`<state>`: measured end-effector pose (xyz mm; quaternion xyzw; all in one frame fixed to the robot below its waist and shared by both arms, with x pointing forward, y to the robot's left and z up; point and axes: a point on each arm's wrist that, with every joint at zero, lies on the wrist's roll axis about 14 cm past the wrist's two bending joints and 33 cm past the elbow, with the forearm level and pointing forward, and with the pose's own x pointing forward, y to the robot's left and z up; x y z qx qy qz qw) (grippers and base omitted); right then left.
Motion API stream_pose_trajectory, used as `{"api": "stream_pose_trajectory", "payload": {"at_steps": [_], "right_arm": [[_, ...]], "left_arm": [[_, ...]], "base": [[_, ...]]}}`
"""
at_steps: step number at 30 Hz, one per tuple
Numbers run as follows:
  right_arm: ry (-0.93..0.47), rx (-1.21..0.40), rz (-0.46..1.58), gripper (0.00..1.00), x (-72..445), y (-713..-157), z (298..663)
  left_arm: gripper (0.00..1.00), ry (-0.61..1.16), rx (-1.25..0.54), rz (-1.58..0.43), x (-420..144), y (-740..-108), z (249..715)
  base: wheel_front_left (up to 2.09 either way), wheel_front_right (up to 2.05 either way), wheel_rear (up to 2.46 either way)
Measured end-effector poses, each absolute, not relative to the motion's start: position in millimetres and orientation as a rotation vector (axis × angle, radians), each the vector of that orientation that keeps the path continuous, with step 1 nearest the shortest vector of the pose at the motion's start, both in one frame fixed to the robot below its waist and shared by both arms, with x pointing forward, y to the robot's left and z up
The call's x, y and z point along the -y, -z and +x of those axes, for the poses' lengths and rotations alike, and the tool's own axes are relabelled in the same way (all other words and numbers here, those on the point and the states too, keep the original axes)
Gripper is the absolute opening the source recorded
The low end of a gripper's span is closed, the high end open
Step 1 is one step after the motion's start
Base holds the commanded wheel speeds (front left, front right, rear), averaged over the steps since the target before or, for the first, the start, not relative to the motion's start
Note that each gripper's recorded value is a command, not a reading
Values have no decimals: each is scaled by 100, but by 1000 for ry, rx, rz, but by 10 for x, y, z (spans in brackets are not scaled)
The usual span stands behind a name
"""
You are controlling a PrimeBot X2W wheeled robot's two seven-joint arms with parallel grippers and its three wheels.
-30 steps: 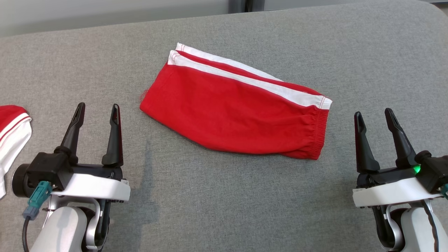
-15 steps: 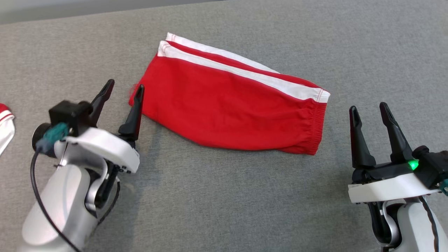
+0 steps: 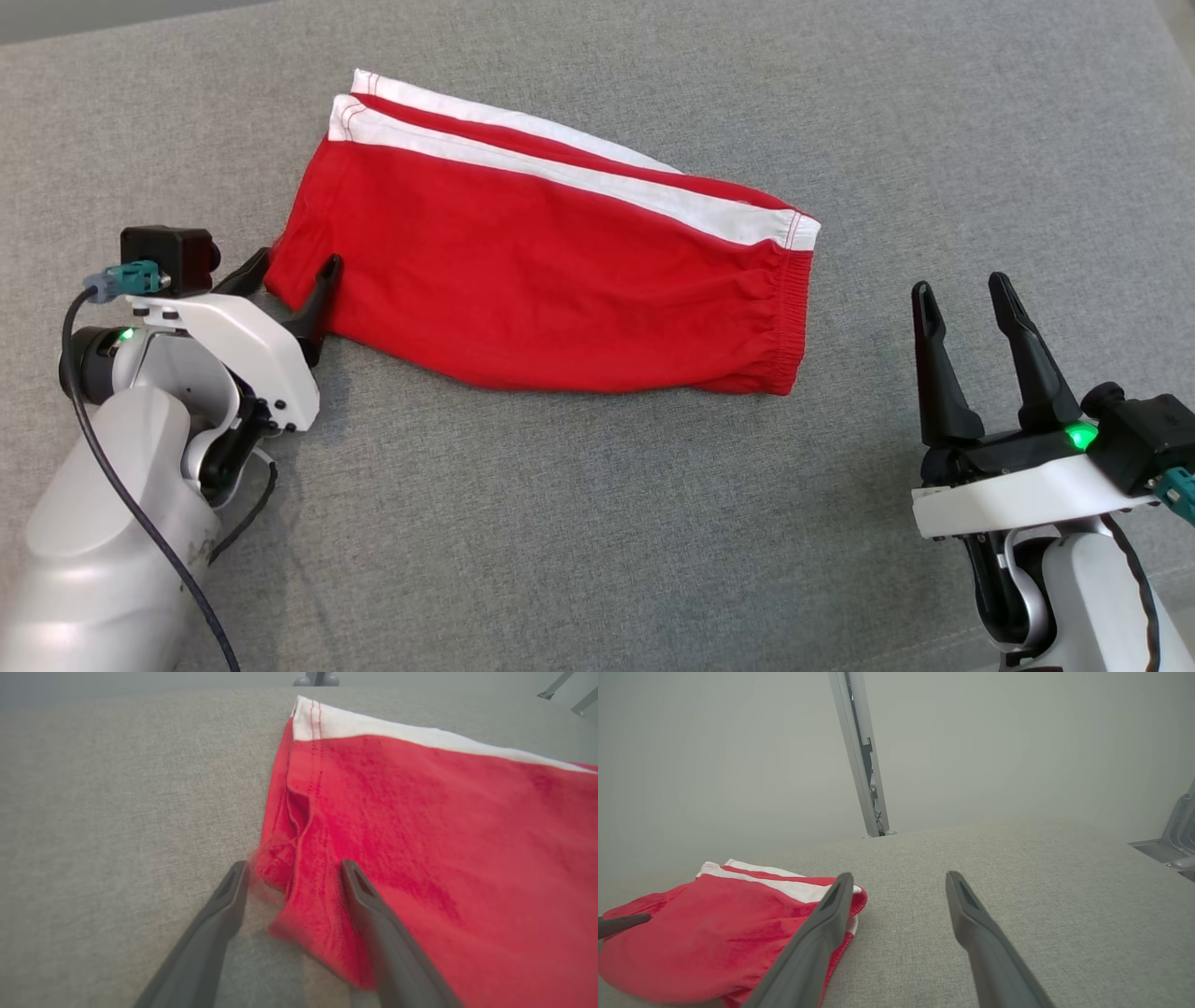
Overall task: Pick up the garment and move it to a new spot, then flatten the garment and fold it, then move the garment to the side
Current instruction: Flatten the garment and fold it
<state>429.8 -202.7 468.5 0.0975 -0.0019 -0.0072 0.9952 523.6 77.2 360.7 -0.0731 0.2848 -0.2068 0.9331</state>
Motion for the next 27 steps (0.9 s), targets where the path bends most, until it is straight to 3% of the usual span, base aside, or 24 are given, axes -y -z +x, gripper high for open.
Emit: {"api": "stream_pose_trajectory", "payload": {"at_steps": [1,2,3,4,17,27], "right_arm": [[17,2,195,100,2036,-4677,4295],[18,1,199,100,2035,-4673,4295],[18,0,201,100,2036,-4671,4296],[18,0,202,100,2035,-4668,4297],[4,11,235,100,1965,-4688,4334],[-33,31,243,100,1825,-4749,4375]], "left_arm": [[100,426,-595,-148,-765,-3578,5232],[82,424,-603,-152,-764,-3566,5240],[23,426,-605,-153,-758,-3569,5254],[0,426,-604,-153,-756,-3566,5259],[0,347,-530,-281,-892,-3548,5076],[0,175,-466,-399,-1079,-3610,4436]], "base": [[0,0,0],[0,0,0],[0,0,0],[0,0,0],[0,0,0],[0,0,0]]}}
